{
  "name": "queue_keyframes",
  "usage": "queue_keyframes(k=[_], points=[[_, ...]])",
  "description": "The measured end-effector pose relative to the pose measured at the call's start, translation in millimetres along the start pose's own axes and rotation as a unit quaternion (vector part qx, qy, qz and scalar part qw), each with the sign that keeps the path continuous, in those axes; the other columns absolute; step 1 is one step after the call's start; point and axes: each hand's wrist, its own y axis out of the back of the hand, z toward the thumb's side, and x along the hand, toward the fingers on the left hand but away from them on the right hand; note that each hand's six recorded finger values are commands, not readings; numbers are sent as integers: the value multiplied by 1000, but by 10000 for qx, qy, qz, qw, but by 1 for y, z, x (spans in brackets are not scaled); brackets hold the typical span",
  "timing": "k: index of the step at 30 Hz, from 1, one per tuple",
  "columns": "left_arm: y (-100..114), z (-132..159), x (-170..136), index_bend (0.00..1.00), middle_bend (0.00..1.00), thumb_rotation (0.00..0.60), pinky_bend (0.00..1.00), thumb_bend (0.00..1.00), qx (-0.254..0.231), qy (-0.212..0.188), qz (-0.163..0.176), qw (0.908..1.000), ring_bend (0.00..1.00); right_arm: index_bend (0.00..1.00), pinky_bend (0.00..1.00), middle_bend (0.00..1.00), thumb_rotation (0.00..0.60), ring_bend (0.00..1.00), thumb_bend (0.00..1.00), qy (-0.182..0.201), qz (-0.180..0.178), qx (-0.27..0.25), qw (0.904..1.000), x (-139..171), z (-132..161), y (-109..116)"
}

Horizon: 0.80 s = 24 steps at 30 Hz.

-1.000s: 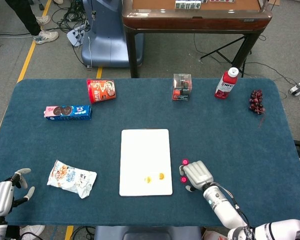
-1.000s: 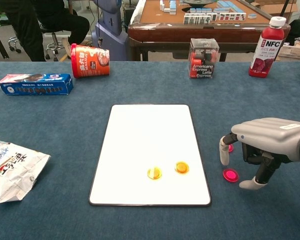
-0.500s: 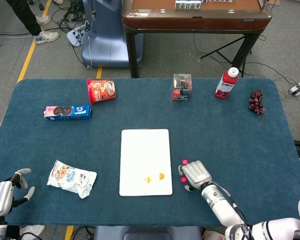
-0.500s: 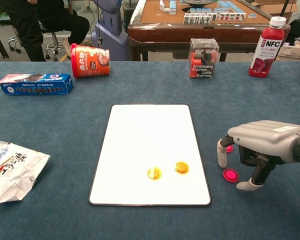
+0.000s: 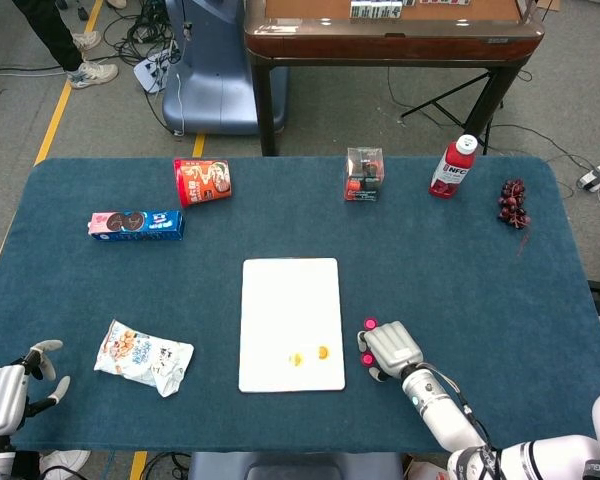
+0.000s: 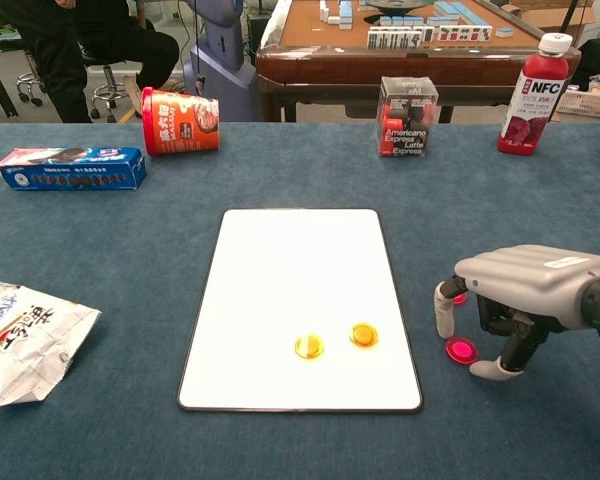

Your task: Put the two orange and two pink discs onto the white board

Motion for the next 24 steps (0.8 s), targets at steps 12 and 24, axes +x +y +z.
queue_keyframes(k=[12,24], points=[[-3,2,-2,386,621,600,753,309,-23,-2,-30,10000,565,419,1000,1000,600,1000,262,13,14,12,10000,1,0,-4],[-5,1,-4,386,621,600,753,309,-48,19,-52,10000,565,460,1000,1000,600,1000,262,38,-54,127,9999,3,3,-7]])
